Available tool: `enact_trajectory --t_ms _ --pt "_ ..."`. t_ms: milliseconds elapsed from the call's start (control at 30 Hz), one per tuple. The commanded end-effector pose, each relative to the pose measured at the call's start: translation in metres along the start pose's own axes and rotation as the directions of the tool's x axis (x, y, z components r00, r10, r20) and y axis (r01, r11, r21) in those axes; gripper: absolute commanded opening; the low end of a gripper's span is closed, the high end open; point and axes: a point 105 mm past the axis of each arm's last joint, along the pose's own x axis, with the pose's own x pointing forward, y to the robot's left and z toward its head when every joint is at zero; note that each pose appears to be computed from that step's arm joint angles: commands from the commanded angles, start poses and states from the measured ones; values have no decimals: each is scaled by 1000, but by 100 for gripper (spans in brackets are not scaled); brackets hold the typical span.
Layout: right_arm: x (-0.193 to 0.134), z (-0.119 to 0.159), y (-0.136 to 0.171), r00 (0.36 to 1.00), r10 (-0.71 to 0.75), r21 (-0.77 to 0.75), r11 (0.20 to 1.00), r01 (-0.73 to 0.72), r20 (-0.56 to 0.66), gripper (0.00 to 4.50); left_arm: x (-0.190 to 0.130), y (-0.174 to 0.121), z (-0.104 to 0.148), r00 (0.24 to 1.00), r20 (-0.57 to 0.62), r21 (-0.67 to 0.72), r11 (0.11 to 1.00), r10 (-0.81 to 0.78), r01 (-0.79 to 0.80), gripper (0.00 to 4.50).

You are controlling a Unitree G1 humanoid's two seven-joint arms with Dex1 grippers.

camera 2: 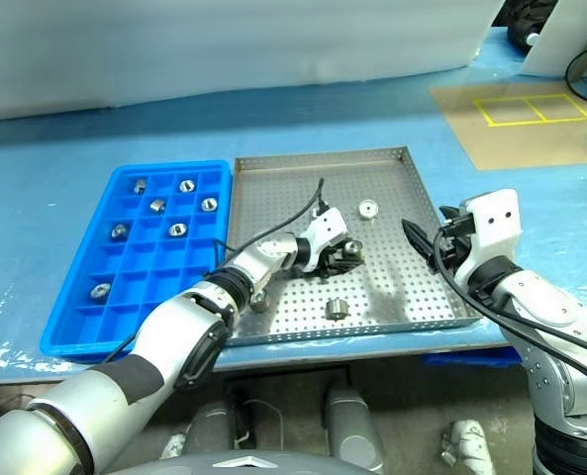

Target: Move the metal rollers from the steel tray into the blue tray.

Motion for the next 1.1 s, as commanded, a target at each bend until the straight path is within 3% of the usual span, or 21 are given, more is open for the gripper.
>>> enact_trajectory --t_ms 33,300,533,633,733,900,967,1100 --pt "-2 10 4 999 2 -29 1000 -1 41 351 13 -21 1 998 28 -24 998 -56 57 187" --pt "0 10 6 999 12 -27 1000 -11 46 351 9 -16 15 992 111 -70 995 -56 64 187" --pt "11 20 24 990 117 -21 993 -115 74 351 -26 18 81 918 391 -51 994 -72 99 187" --pt "21 28 41 971 224 -28 975 -222 89 351 -55 32 94 893 435 20 993 -112 114 187" --pt "33 37 55 938 330 -49 944 -327 103 351 -83 44 81 919 370 86 990 -136 112 187" --pt "60 67 72 853 497 -100 868 -487 160 351 -150 73 32 982 187 119 993 -37 15 187" --pt "69 76 87 791 589 -128 808 -575 167 351 -179 83 21 989 140 145 988 36 -56 187" --pt "80 72 125 630 768 -162 640 -751 111 351 -219 74 27 983 167 142 985 75 -99 187"
